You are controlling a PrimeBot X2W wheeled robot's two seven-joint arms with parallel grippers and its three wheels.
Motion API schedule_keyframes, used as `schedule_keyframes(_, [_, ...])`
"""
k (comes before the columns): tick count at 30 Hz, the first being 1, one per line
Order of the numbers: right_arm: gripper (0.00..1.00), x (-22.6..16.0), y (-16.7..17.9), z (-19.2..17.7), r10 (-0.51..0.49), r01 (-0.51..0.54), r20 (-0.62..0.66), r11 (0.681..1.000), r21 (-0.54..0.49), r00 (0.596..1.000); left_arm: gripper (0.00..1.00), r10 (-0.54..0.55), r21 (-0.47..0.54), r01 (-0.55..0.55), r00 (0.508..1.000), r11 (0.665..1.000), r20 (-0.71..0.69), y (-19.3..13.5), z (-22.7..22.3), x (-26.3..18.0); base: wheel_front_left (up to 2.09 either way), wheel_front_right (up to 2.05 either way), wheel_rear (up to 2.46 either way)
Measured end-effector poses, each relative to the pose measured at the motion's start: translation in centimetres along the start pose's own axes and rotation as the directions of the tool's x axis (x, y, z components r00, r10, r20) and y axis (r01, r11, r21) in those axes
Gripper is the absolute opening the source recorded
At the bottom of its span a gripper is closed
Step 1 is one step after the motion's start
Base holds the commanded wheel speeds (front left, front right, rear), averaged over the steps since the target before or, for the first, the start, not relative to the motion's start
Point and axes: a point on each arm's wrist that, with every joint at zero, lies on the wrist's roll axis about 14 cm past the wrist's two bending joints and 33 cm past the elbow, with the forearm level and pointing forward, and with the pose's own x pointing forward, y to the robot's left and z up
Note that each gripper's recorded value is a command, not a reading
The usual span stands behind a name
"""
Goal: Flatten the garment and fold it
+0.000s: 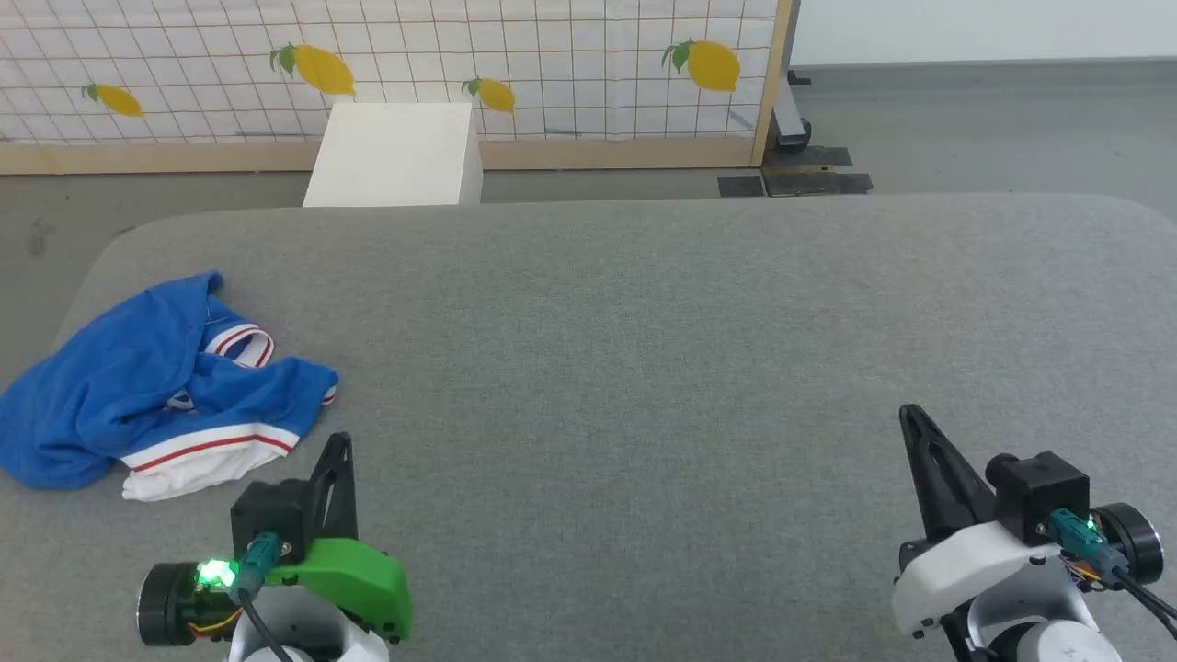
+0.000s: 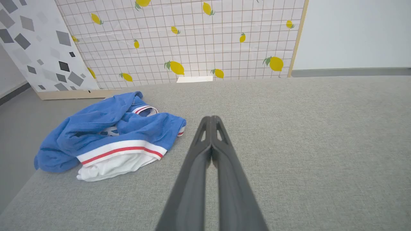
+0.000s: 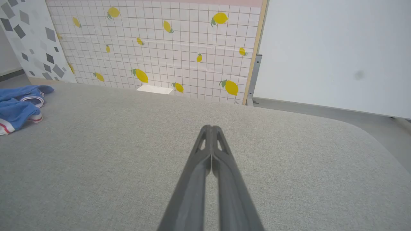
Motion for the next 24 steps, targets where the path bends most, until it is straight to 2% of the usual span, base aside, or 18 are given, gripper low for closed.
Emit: schedule_keyframes(24, [0.00,0.00,-0.01,0.00,0.000,0.000,0.000,1.000,0.000,1.000,0.00,0.000,0.000,0.000,1.000,1.000,0.000,-0.01,-0.01,0.00,0.00,0.00,0.00])
